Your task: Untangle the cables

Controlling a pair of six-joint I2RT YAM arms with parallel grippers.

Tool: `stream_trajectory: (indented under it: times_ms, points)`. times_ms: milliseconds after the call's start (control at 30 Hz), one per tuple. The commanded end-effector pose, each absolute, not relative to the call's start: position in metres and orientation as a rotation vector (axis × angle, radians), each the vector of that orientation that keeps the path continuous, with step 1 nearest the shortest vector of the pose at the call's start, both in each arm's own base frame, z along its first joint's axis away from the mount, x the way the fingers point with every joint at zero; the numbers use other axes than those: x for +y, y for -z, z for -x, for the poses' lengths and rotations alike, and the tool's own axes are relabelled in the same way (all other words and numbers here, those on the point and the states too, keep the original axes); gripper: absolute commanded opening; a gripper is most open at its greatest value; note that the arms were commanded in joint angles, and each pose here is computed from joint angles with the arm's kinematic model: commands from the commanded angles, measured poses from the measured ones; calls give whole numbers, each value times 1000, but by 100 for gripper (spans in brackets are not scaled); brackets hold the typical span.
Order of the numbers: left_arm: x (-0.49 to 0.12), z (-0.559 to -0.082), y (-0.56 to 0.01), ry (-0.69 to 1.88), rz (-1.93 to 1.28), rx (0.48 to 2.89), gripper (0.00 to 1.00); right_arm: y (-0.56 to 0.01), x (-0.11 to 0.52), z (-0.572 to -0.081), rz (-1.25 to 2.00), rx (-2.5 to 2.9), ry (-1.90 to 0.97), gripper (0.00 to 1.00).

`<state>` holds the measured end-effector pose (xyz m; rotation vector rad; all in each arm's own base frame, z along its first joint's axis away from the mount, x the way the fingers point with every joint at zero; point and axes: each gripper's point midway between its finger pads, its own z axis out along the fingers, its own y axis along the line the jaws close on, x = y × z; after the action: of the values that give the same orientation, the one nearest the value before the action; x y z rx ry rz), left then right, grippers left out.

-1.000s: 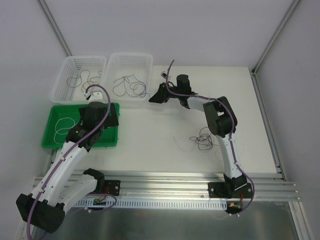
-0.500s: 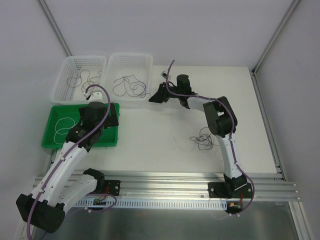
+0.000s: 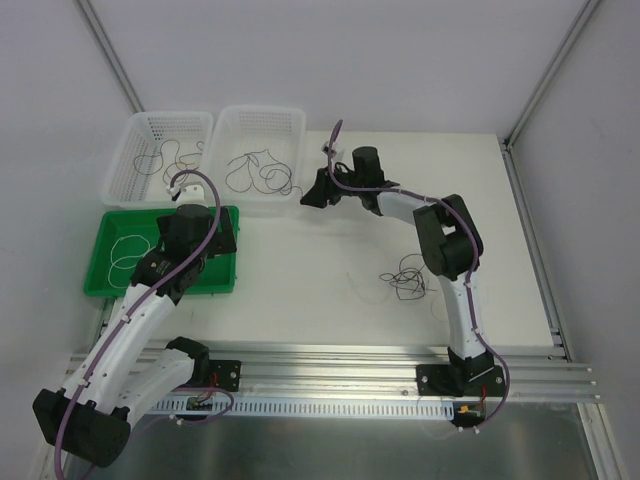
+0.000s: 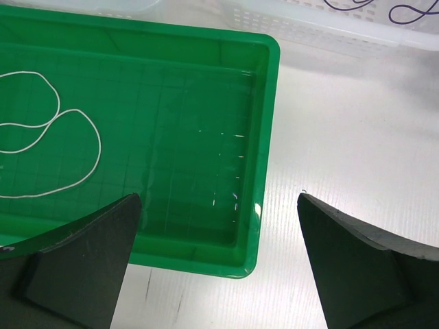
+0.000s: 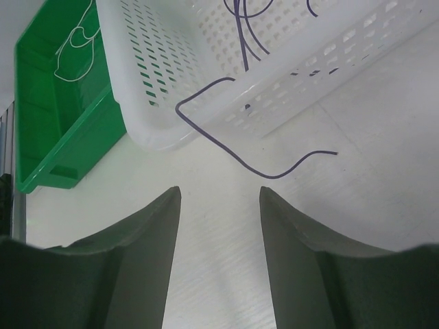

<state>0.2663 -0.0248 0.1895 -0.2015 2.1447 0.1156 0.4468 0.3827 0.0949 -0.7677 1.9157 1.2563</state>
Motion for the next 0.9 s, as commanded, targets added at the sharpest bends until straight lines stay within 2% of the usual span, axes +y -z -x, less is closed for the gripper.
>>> stream_trajectory:
  times_ms: [0,333,867]
  points:
    - [-22,-268,-194,-117,189,2121,99,-131,393,-456,827,1805,-1224,54]
    - [-22,-268,-195,-115,190,2118,99,-134,404,-468,840,1800,-1261,54]
    - [-22,-267,-196,-107,190,2114,99,-135,414,-438,872,1770,-1476,47]
